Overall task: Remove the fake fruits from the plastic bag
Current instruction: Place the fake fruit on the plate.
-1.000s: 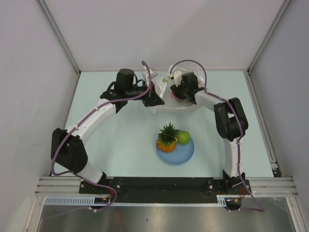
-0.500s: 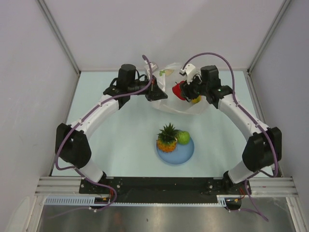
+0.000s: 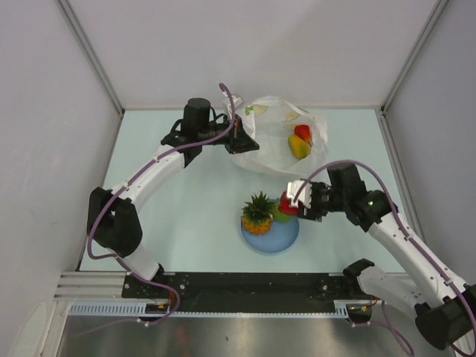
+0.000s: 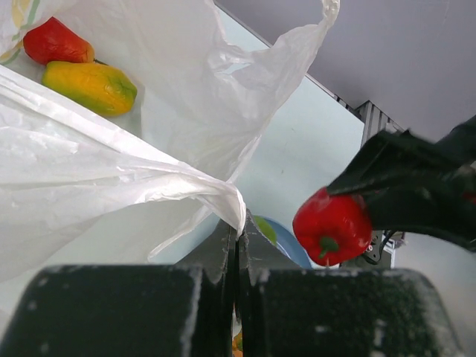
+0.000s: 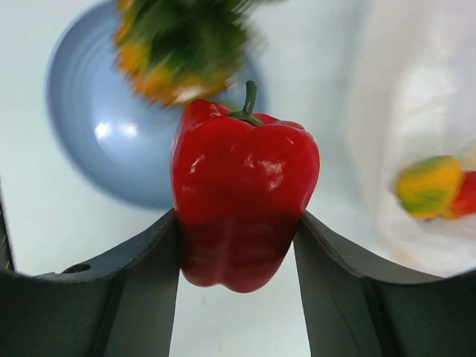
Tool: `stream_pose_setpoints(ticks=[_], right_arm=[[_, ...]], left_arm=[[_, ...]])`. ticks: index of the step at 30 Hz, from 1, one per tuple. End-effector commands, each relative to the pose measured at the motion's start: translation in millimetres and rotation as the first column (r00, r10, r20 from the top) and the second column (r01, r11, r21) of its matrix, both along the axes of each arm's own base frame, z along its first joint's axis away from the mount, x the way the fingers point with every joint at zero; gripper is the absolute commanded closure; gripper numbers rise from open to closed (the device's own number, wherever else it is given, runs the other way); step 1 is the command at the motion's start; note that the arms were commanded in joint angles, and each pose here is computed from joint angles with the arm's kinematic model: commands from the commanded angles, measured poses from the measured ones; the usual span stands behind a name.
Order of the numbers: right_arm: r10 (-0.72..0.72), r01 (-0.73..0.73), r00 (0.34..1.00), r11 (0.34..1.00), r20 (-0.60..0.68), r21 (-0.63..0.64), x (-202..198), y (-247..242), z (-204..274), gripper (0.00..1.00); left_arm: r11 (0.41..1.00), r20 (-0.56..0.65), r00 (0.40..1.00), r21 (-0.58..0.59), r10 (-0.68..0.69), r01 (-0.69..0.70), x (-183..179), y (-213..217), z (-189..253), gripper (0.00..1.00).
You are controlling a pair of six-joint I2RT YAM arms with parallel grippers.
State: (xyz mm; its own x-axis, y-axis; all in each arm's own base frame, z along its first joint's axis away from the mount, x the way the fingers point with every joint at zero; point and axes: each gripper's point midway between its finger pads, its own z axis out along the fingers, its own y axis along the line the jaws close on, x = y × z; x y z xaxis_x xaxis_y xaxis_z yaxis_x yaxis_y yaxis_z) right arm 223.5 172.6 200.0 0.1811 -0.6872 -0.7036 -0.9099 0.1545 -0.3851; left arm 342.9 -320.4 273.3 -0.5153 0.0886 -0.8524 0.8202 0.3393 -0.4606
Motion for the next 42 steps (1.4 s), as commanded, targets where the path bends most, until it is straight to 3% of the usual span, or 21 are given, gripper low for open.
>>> stream_pose_setpoints(ticks=[1, 7, 23, 26, 35, 42], right_arm=[[0.222, -0.217, 0.975, 0.964, 0.02, -0.152, -40, -4, -53, 0.67], [0.28, -0.27, 0.96, 0.944, 0.029, -0.189, -47, 4, -89, 0.67], [0.364, -0.333, 0.928, 0.905, 0.076, -0.267, -34, 12, -116, 0.6], [0.37, -0.333, 0.924, 0.9, 0.091, -0.282, -31, 11, -120, 0.52], [0.385, -0.31, 0.902, 0.894, 0.198, -0.323, -24, 4, -115, 0.11], [0.328, -0.239, 0.906, 0.918, 0.268, -0.318, -27, -20, -86, 0.09]], left_arm=[[0.999, 0.053, 0.999, -0.036, 0.0, 0.002, 2, -2, 23, 1.0], [1.0, 0.052, 0.999, -0.028, -0.004, 0.006, -4, -2, 19, 1.0], [1.0, 0.065, 0.998, 0.002, -0.011, 0.011, -12, -2, 11, 1.0], [1.0, 0.067, 0.998, 0.002, -0.01, 0.009, -11, -2, 11, 1.0], [1.0, 0.065, 0.998, 0.009, -0.014, 0.013, -12, -1, 8, 1.0], [1.0, 0.056, 0.998, -0.003, -0.024, 0.024, -10, -5, 10, 1.0]])
